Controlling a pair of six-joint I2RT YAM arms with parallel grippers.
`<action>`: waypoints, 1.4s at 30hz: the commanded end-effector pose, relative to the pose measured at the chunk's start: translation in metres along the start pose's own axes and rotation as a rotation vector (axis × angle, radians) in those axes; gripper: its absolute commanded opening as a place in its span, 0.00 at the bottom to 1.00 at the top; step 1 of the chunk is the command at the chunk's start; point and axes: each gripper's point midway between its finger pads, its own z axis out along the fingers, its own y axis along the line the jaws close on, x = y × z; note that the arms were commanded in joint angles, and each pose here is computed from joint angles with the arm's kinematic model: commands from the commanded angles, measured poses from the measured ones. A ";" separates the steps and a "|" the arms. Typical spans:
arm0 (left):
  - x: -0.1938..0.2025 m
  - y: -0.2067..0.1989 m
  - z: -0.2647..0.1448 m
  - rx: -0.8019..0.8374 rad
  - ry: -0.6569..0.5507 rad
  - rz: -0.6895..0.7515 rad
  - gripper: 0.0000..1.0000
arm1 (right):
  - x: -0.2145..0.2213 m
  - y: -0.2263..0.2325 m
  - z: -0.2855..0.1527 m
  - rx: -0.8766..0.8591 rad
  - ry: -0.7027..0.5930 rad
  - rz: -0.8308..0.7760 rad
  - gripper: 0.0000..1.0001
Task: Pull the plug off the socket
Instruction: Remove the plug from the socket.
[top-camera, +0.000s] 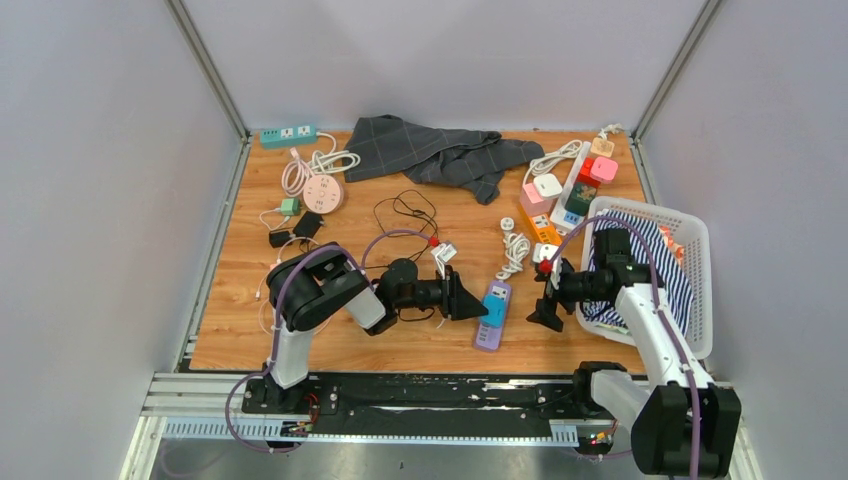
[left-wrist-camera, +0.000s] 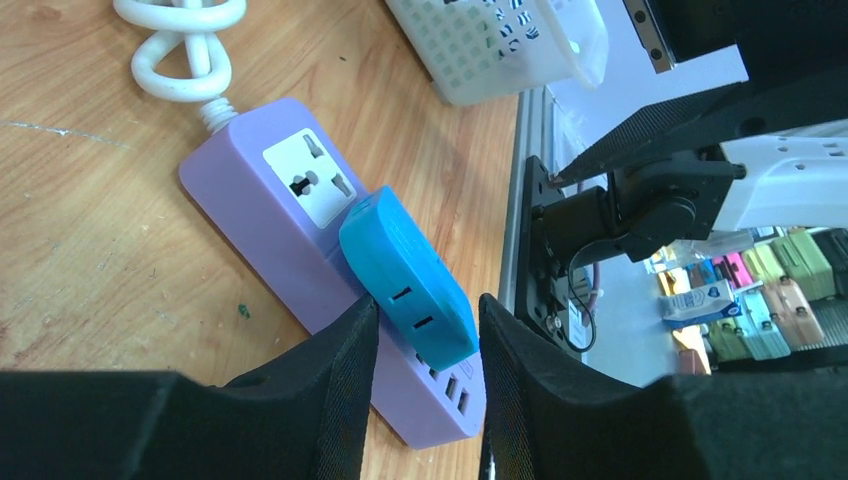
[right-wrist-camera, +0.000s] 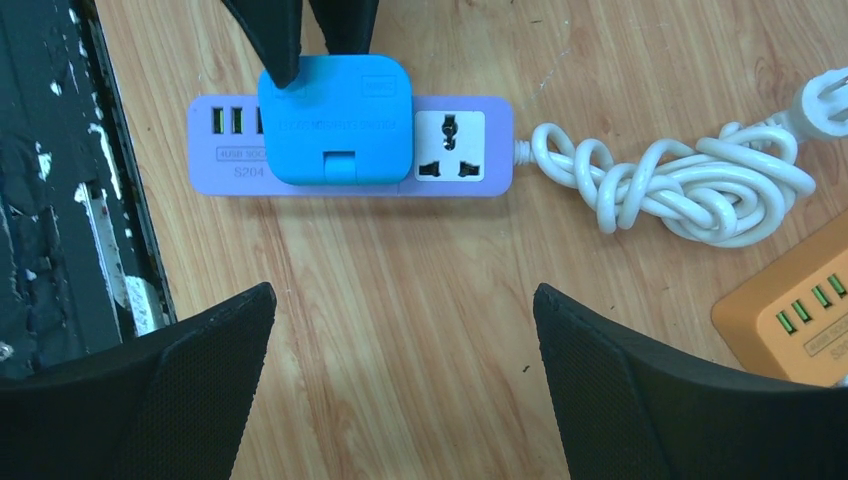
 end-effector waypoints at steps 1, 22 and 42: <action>-0.005 -0.011 0.005 0.059 -0.013 0.034 0.42 | -0.016 -0.005 0.000 -0.004 -0.024 0.103 1.00; -0.004 -0.026 0.008 0.119 -0.009 0.061 0.41 | -0.008 -0.002 0.012 -0.062 0.082 0.131 1.00; 0.000 -0.041 0.012 0.175 -0.003 0.096 0.45 | -0.012 0.004 0.012 -0.097 0.060 0.141 1.00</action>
